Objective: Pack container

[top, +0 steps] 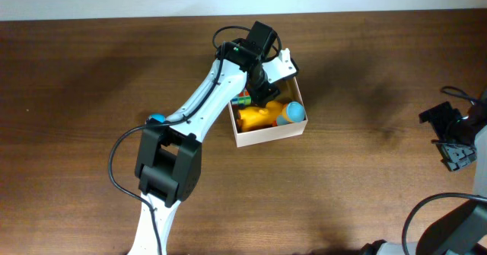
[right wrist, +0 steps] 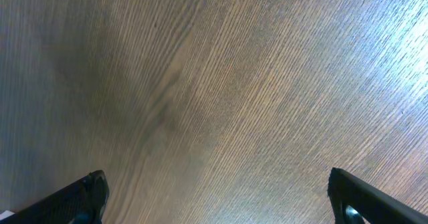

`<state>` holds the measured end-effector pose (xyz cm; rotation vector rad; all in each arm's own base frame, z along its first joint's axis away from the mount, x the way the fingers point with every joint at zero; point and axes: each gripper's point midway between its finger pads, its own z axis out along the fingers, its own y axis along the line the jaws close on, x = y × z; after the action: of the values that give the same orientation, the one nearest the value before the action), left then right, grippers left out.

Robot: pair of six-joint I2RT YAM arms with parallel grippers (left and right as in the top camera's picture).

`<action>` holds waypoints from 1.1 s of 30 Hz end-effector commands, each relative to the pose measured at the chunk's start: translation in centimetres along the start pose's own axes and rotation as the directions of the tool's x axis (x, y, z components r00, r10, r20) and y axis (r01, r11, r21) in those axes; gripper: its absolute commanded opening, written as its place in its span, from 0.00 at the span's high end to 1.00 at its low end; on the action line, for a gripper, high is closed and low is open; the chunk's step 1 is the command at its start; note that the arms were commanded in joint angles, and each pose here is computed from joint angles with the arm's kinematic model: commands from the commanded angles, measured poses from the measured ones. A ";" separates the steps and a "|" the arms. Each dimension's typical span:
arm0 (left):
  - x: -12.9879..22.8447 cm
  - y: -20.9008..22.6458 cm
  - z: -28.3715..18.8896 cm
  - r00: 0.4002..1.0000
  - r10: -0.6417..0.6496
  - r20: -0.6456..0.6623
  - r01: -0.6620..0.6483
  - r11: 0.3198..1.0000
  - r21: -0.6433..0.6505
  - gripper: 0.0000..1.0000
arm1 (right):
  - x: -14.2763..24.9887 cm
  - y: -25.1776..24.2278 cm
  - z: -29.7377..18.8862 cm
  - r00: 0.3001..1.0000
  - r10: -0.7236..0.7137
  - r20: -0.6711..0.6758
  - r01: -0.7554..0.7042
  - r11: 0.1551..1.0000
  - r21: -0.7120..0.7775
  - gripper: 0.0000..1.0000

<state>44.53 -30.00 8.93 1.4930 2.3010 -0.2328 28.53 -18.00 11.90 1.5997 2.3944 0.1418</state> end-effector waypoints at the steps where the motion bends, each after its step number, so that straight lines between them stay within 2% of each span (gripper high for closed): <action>1: -0.1 0.3 -0.3 1.000 -0.022 0.000 0.022 1.000 -0.010 0.43 | 0.1 0.0 0.1 1.000 -0.003 -0.004 0.003 1.000 0.001 0.01; 7: -1.0 -0.8 -1.9 1.000 -0.011 0.028 0.011 1.000 0.018 0.43 | 0.1 0.0 0.1 1.000 -0.003 -0.004 0.003 1.000 0.001 0.01; 14: -3.0 -2.6 -6.2 0.992 -0.023 0.122 0.014 0.998 0.068 0.43 | 0.1 0.0 0.1 1.000 -0.003 -0.004 0.003 1.000 0.001 0.01; 22: -5.5 -5.6 -8.9 0.966 -0.022 0.256 -0.034 0.976 0.214 0.43 | 0.1 0.0 0.1 1.000 -0.003 -0.004 0.003 1.000 0.001 0.01; 26: -5.7 -6.3 -8.8 0.966 -0.019 0.259 -0.043 0.972 0.233 0.43 | 0.1 0.0 0.1 1.000 -0.003 -0.004 0.003 1.000 0.001 0.01; 33: -4.4 -7.6 -7.6 0.981 -0.032 0.192 -0.024 0.959 0.281 0.43 | 0.1 0.0 0.1 1.000 -0.003 -0.004 0.003 1.000 0.001 0.01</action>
<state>38.38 -33.75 17.11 1.5065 2.1794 -0.6519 28.53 -18.00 11.90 1.5988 2.3950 0.1417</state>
